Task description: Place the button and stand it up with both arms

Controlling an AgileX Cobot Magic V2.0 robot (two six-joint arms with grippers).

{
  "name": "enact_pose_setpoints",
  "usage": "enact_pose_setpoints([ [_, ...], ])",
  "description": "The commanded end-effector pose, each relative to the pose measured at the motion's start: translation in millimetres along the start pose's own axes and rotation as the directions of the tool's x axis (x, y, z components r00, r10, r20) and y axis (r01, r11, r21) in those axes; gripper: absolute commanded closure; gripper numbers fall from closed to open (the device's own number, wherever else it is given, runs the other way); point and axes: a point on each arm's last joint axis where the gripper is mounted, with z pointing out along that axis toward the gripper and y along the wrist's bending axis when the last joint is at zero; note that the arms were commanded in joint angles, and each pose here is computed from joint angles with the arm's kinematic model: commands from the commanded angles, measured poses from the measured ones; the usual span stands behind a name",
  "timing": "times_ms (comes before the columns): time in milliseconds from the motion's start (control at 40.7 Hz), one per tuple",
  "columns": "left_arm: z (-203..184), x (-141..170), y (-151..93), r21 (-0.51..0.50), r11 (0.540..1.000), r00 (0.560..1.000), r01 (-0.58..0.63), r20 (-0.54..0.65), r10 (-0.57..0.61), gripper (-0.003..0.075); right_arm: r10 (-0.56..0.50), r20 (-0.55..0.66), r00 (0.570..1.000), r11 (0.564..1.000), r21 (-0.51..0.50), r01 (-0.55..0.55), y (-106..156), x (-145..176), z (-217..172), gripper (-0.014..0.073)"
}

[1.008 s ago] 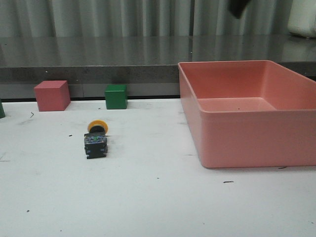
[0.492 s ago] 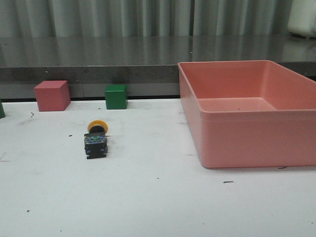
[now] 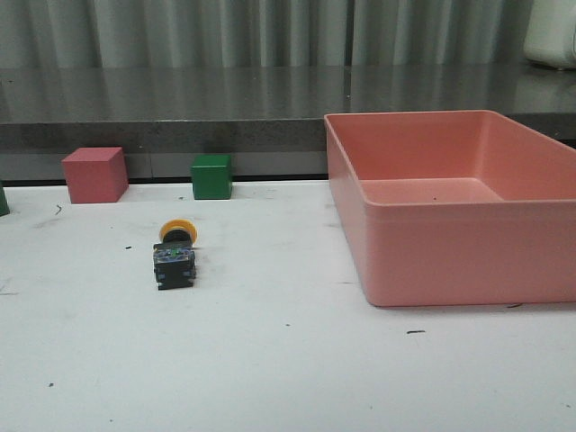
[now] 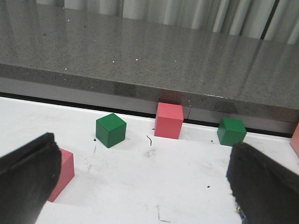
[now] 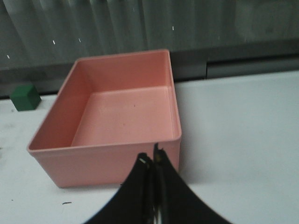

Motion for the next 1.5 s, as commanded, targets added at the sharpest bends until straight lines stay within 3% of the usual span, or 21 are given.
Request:
enact_pose_setpoints([
  [0, 0.2, -17.7, -3.0, 0.023, 0.999, 0.994, 0.037, 0.098, -0.040, 0.0029, -0.024, 0.126, 0.992, 1.000, -0.006, 0.025, 1.3, -13.1, -7.6, 0.0657],
  [123, 5.7, -15.5, -2.9, 0.021, 0.999, 0.997, 0.049, 0.065, -0.051, 0.0029, -0.026, 0.056, 0.998, 1.000, 0.004, 0.026, 1.7, -13.3, 5.8, 0.0657],
  [418, 8.2, -18.9, -3.4, 0.023, 0.998, 0.996, 0.051, 0.076, -0.053, 0.0029, -0.042, 0.069, 0.997, 0.999, 0.011, 0.042, 1.4, -15.7, 6.8, 0.0657],
  [590, 26.1, -31.1, -13.3, 0.077, 0.995, 0.998, 0.057, -0.007, -0.057, 0.0029, -0.042, 0.068, 0.997, 0.999, 0.011, 0.042, 1.3, -15.6, 6.8, 0.0657],
  [713, 51.8, -42.5, -38.1, 0.200, 0.979, 0.996, 0.036, -0.090, -0.018, 0.0029, -0.042, 0.067, 0.997, 0.999, 0.011, 0.042, 1.3, -15.5, 6.8, 0.0657],
  [885, 87.8, -38.3, -101.1, 0.418, 0.908, 0.963, 0.002, -0.245, 0.111, 0.0029, -0.042, 0.067, 0.997, 0.999, 0.011, 0.042, 1.3, -15.5, 6.8, 0.0657],
  [1057, 126.9, -24.8, -154.5, 0.472, 0.881, 0.859, 0.046, -0.469, 0.207, 0.0029, -0.042, 0.067, 0.997, 0.999, 0.011, 0.042, 1.3, -15.5, 6.8, 0.0657],
  [1303, 197.5, -0.5, -192.8, 0.401, 0.915, 0.576, 0.044, -0.759, 0.305, 0.0029, -0.042, 0.066, 0.997, 0.999, 0.012, 0.041, 1.3, -15.4, 6.8, 0.0657],
  [1475, 245.6, 18.2, -202.8, 0.336, 0.942, 0.431, 0.030, -0.854, 0.291, 0.0029, -0.042, 0.066, 0.997, 0.999, 0.012, 0.041, 1.3, -15.4, 6.8, 0.0657],
])
